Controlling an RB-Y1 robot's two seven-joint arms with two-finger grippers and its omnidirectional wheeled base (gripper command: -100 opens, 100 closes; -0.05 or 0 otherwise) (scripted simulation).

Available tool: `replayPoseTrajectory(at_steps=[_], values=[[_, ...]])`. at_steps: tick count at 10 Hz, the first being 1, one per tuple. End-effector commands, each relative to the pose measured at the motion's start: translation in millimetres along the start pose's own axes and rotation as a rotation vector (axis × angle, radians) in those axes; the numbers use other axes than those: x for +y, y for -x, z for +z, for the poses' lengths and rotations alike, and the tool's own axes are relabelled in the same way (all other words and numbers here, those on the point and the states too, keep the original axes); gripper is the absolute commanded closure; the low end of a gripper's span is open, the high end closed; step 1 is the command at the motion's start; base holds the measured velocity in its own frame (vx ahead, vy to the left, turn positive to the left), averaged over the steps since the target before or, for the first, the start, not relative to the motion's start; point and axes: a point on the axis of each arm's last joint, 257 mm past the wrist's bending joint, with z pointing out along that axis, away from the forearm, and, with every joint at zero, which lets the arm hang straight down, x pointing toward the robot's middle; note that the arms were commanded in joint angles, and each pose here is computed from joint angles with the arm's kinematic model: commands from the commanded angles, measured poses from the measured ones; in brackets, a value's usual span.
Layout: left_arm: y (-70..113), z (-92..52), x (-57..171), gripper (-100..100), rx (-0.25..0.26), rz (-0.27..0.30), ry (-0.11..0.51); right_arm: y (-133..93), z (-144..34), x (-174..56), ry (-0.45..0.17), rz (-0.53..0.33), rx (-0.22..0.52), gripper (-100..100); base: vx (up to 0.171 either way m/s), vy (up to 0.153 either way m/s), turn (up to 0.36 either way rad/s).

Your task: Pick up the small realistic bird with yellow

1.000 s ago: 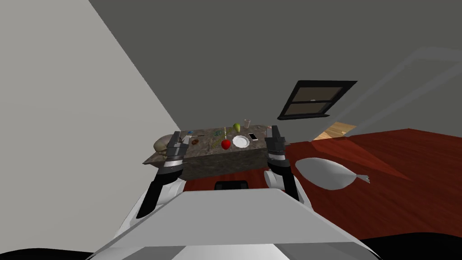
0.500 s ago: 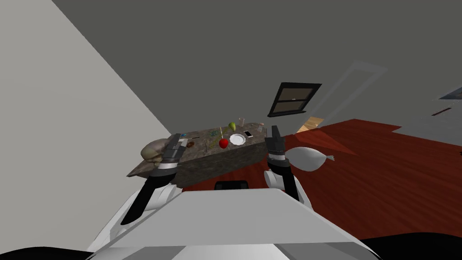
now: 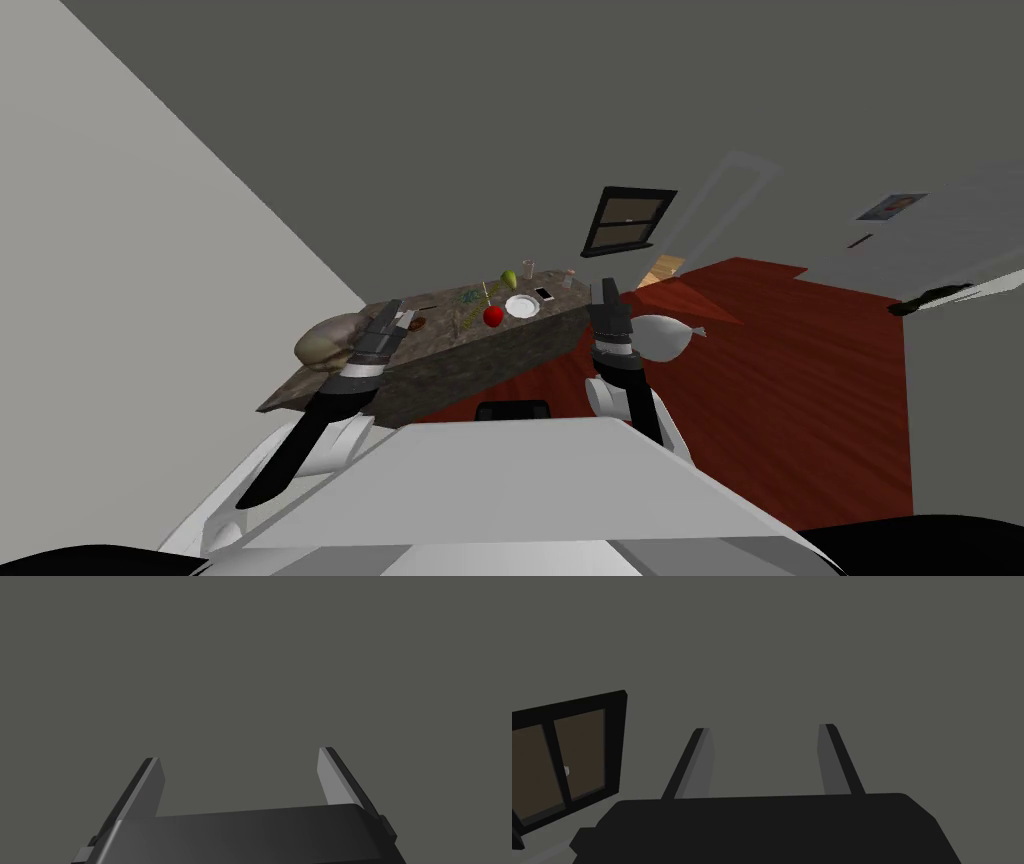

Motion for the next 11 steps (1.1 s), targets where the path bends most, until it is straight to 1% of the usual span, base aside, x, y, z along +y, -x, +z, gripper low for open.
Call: replayPoseTrajectory(at_steps=[1, 2, 3, 4, 5, 6, 7, 8, 9, 10, 11], values=[[1.7, -5.0, 8.9, -100, 0.037, 0.019, 0.029, 0.0, 0.0, 0.0, 0.000, 0.000, 0.000, 0, -0.040, 0.053, -0.383], [3.1, -9.8, 16.8, -100, 0.063, 0.030, 0.056, 0.0, 0.0, 0.0, 0.000, 0.000, 0.000, 0, -0.059, 0.070, -0.308], [1.5, -8.9, 16.2, -100, 0.077, 0.036, 0.054, 0.0, 0.0, 0.0, 0.000, 0.000, 0.000, 0, -0.043, 0.054, -0.053], [2.9, -14.5, 25.4, -100, 0.104, 0.046, 0.085, 0.0, 0.0, 0.0, 0.000, 0.000, 0.000, 0, -0.032, 0.036, -0.191], [2.4, -14.2, 25.3, -100, 0.109, 0.048, 0.085, 0.0, 0.0, 0.0, 0.000, 0.000, 0.000, 0, -0.020, 0.027, -0.109], [3.8, -20.9, 35.8, -100, 0.139, 0.056, 0.121, 0.0, 0.0, 0.0, 0.000, 0.000, 0.000, 0, -0.013, 0.019, -0.228], [7.0, -29.8, 48.3, -100, 0.156, 0.056, 0.164, 0.0, 0.0, 0.0, 0.000, 0.000, 0.000, 0, -0.021, 0.033, -0.282], [5.1, -28.6, 47.7, -100, 0.172, 0.064, 0.163, 0.0, 0.0, 0.0, 0.000, 0.000, 0.000, 0, -0.017, 0.031, -0.116], [7.5, -38.2, 61.0, -100, 0.200, 0.066, 0.211, 0.0, -0.1, 0.0, 0.000, 0.000, 0.000, 0, -0.007, 0.018, -0.267], [11.6, -50.4, 75.8, -100, 0.215, 0.062, 0.265, 0.0, 0.0, 0.0, 0.000, 0.000, 0.000, 0, 0.001, 0.022, -0.325], [9.6, -48.9, 75.2, -100, 0.235, 0.070, 0.263, 0.0, 0.0, 0.0, 0.000, 0.000, 0.000, 0, 0.004, 0.020, -0.083]])
